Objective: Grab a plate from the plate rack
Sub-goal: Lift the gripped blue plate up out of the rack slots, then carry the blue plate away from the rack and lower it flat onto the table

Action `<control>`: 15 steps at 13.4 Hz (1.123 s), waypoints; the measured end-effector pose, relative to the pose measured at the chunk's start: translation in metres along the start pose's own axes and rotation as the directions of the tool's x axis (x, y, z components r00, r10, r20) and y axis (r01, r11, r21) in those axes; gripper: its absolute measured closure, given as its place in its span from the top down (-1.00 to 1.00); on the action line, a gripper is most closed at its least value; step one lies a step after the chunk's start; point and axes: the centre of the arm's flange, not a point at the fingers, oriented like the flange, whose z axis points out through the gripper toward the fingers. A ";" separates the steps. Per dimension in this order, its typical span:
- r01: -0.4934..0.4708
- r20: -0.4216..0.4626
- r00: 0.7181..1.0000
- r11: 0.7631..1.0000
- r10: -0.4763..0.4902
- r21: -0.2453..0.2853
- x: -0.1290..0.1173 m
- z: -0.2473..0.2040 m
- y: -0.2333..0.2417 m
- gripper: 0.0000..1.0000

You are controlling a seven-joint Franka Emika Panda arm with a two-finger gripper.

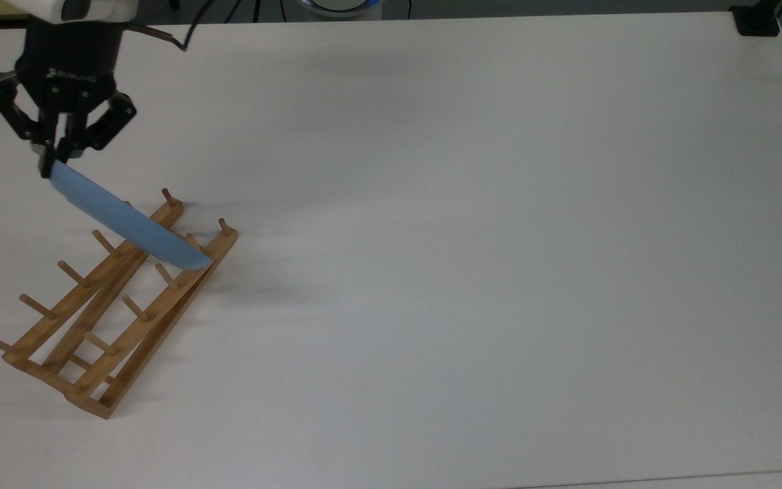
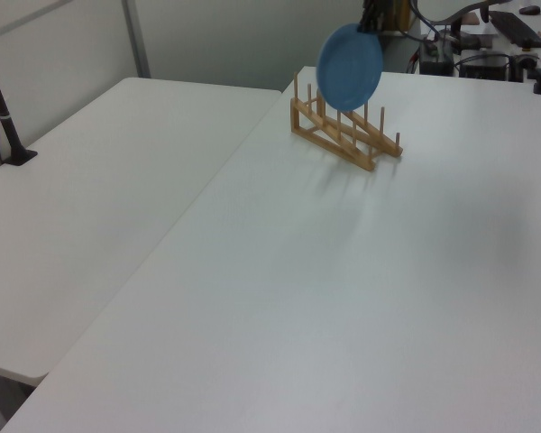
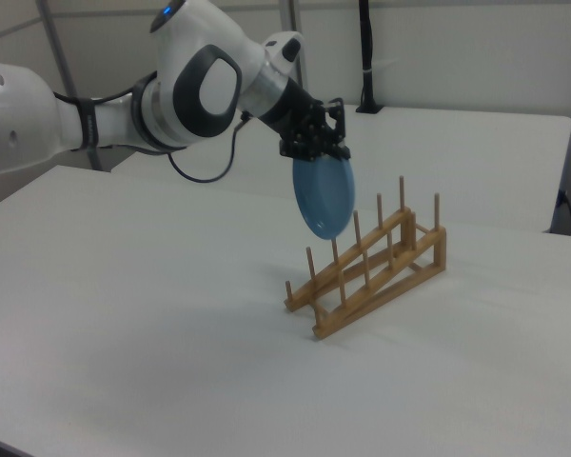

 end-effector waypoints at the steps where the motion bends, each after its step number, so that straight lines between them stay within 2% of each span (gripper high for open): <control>1: -0.064 -0.012 0.998 0.998 0.064 0.007 0.007 -0.004 -0.006 -0.86; 3: -0.210 -0.044 0.976 0.976 0.212 0.052 0.027 -0.014 -0.026 -0.86; 4: -0.278 -0.056 0.957 0.957 0.283 0.090 0.039 -0.019 -0.039 -0.86; 5: -0.353 -0.063 0.929 0.925 0.364 0.143 0.055 -0.027 -0.060 -0.86; 6: -0.412 -0.031 0.905 0.890 0.425 0.195 0.068 -0.033 -0.082 -0.86; 8: -0.501 0.154 0.865 0.803 0.477 0.324 0.083 -0.037 -0.143 -0.86; 10: -0.567 0.335 0.822 0.711 0.459 0.416 0.084 -0.034 -0.187 -0.86; 11: -0.587 0.417 0.804 0.678 0.424 0.442 0.081 -0.030 -0.205 -0.86; 13: -0.610 0.570 0.760 0.649 0.314 0.455 0.066 -0.014 -0.239 -0.86; 15: -0.579 0.631 0.750 0.658 0.199 0.481 0.051 0.001 -0.254 -0.86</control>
